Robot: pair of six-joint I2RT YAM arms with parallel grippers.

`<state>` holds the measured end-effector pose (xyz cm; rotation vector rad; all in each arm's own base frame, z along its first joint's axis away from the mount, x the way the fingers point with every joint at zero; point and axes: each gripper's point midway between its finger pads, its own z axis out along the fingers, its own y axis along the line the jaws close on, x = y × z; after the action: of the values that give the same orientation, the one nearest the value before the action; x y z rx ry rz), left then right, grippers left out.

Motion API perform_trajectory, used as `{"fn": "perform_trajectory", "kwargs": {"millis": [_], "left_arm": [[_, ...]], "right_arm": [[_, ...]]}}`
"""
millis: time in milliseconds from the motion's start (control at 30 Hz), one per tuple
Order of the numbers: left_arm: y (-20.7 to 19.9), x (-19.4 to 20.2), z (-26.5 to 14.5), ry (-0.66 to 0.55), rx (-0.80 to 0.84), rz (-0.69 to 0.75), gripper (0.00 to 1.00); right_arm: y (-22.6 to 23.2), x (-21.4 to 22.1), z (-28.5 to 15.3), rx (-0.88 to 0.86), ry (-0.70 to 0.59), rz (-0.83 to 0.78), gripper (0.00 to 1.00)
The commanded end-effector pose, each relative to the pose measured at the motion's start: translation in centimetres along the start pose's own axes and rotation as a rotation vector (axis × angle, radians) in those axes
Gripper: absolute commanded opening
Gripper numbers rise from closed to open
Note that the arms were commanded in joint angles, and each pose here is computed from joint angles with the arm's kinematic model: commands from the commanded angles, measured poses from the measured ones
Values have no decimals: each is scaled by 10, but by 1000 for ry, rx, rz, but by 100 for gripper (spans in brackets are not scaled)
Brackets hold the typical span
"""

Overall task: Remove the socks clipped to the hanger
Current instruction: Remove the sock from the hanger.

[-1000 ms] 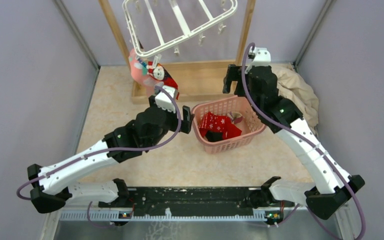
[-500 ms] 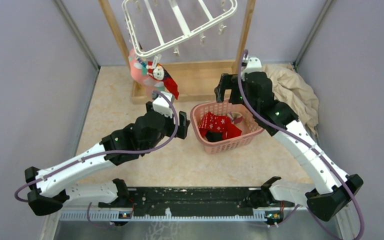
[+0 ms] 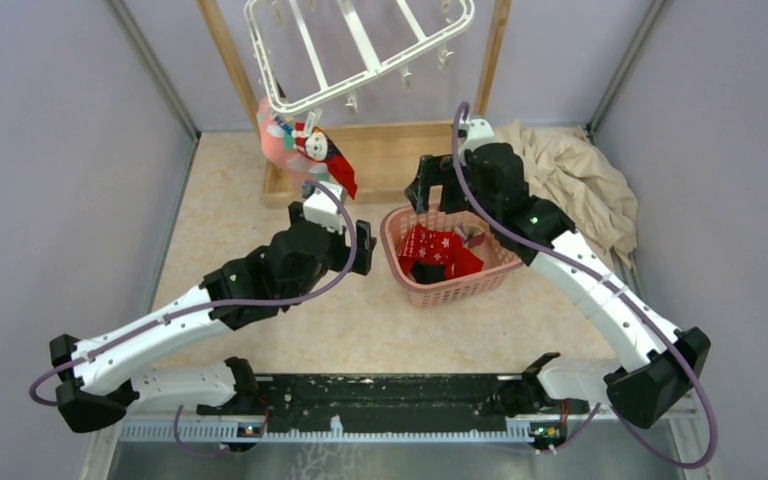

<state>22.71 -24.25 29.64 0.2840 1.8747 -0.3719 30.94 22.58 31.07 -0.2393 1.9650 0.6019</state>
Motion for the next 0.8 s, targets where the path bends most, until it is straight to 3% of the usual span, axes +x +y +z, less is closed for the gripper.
{"fn": "perform_trajectory", "kwargs": {"millis": [0,267,567,767], "left_arm": [[10,-5,13,0,-33,1,99],[36,-19,24,-17,-38,-55,99],[52,-36,26,-30,-82,-10,99],[50,-31,26,-2,-54,-19,99]], "right_arm": [[19,-37,9,-59,-90,-48,98],[17,-46,24,-42,-123,-84,98],[9,-39,30,-9,-91,-127,98],[12,-30,23,-31,-87,-71,99]]}}
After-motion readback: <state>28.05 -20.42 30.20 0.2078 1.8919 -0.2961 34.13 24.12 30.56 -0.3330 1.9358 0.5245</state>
